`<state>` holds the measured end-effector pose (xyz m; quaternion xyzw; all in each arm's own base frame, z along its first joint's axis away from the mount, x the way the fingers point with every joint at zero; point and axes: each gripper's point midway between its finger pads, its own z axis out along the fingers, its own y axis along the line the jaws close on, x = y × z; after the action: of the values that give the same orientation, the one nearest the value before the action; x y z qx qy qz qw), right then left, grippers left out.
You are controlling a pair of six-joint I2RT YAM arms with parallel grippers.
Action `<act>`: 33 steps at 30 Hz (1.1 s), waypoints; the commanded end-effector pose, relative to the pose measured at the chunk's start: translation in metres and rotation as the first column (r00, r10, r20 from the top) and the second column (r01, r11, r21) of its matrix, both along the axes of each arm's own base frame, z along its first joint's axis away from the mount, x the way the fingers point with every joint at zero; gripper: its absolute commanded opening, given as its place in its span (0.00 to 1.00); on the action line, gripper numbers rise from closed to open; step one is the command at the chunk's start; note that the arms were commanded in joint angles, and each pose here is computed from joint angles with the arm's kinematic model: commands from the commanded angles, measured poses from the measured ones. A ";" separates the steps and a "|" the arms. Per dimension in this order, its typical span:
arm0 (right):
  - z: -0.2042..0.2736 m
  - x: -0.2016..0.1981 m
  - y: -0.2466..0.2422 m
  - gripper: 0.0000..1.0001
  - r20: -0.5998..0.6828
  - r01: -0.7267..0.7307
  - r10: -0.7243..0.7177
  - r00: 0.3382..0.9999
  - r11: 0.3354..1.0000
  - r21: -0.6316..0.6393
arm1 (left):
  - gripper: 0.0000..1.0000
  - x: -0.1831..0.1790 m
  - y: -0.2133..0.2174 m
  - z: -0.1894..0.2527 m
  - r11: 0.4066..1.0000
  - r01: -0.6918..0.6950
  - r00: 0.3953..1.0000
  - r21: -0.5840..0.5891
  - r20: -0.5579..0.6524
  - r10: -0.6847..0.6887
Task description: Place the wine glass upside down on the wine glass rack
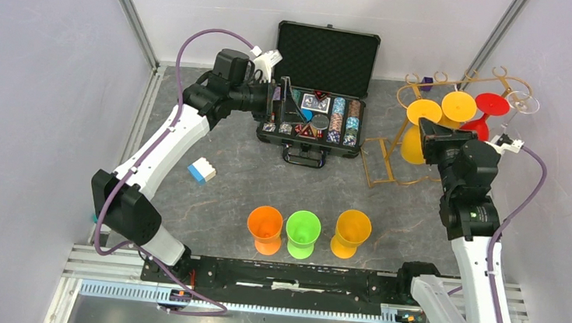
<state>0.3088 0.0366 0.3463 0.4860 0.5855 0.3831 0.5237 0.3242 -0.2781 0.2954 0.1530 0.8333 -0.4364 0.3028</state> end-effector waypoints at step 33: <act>-0.003 -0.022 0.050 0.70 0.119 -0.305 0.317 0.941 0.946 -0.111 | 1.00 0.006 -0.006 0.017 0.997 -0.001 1.000 -0.072 -0.007 0.000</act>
<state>0.2938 0.0783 0.3335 0.3809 0.6329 0.4503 0.5015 0.3252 -0.2778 0.2969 0.1482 0.8325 -0.4400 0.3023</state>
